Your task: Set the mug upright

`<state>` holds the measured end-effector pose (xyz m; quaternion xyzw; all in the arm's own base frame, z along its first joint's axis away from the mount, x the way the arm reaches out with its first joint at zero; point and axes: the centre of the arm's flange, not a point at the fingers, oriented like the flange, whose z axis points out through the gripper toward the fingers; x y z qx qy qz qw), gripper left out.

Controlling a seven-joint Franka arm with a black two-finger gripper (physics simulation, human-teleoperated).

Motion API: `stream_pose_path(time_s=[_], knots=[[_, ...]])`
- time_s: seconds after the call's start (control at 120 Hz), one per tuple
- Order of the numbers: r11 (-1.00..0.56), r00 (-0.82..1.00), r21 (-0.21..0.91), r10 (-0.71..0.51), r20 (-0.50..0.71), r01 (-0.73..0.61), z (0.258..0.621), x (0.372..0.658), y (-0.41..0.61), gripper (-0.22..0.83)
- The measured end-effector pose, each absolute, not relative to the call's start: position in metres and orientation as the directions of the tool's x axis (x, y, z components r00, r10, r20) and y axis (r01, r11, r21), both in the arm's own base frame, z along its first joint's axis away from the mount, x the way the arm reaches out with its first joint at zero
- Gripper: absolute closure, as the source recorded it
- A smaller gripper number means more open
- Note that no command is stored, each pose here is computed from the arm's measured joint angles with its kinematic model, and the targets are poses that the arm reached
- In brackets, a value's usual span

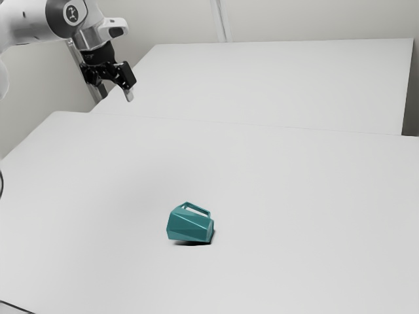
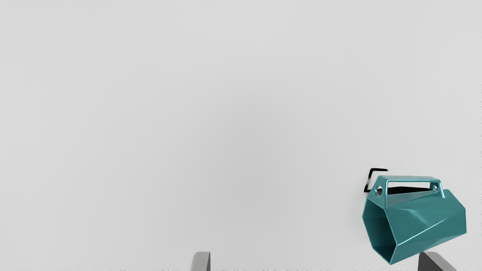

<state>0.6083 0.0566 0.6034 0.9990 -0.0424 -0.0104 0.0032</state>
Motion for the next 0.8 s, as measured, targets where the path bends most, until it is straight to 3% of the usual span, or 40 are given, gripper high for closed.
stream_pose_path(time_s=[0.35, 0.8], knots=[[-0.997, 0.996, 0.025, -0.071, -0.053, -0.070, 0.593, 0.602, 0.056, 0.00], [-0.861, 0.994, 0.504, 0.015, -0.112, 0.070, 0.490, 0.542, 0.079, 0.00]])
